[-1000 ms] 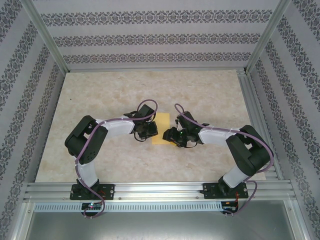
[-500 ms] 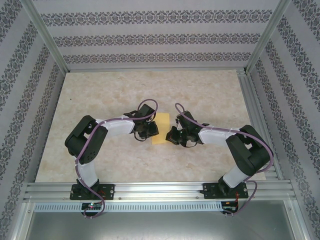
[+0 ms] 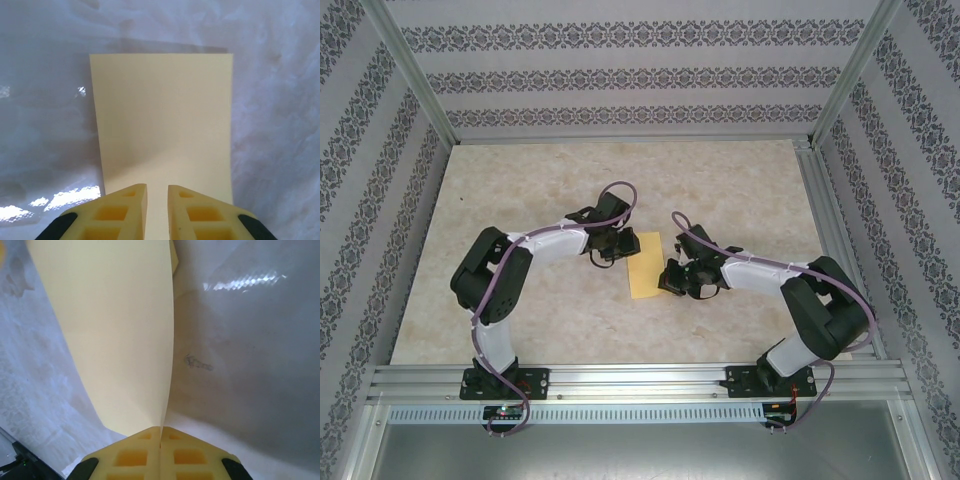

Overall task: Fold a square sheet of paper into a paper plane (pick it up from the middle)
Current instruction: Third fold the triangle at the center of the table.

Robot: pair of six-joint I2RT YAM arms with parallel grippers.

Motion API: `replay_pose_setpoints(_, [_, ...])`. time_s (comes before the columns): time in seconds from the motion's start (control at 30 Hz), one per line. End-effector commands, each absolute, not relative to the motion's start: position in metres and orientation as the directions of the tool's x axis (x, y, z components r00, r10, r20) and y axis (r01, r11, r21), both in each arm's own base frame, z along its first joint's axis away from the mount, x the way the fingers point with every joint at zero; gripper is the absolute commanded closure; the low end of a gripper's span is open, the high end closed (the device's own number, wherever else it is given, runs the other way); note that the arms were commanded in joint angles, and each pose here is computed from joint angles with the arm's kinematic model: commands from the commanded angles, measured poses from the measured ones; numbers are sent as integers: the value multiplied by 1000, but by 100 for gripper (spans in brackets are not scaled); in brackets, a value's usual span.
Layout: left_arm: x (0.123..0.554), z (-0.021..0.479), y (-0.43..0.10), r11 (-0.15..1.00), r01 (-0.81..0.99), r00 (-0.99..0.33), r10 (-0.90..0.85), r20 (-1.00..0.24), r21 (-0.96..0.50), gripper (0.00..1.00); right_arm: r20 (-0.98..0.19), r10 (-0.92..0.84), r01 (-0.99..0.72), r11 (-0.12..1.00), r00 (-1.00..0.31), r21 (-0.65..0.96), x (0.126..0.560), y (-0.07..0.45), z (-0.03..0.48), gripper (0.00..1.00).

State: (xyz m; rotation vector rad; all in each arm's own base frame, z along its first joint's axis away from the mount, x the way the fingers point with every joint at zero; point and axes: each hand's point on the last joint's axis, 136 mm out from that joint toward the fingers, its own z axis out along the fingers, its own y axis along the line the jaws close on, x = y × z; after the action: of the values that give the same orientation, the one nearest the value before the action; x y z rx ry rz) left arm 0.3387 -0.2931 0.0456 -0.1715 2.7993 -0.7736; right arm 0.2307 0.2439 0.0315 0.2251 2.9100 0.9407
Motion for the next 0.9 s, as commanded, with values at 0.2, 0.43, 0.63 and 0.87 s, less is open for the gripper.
replay_pose_setpoints(0.2, [335,21,-291,868,-42,-980,-132,-147,-494,85,-62,160,81,750,-985,657,235,258,52,99])
replay_pose_setpoints(0.43, [332,11,-290,870,-53,-983,-131,-126,-490,87,-89,162,54,712,-983,700,252,277,62,100])
replay_pose_setpoints(0.63, [330,7,-290,873,-52,-984,-127,-122,-485,87,-126,173,23,672,-977,740,275,296,72,98])
replay_pose_setpoints(0.87, [333,15,-292,866,-47,-983,-129,-131,-497,87,-108,152,29,696,-982,717,282,301,57,97])
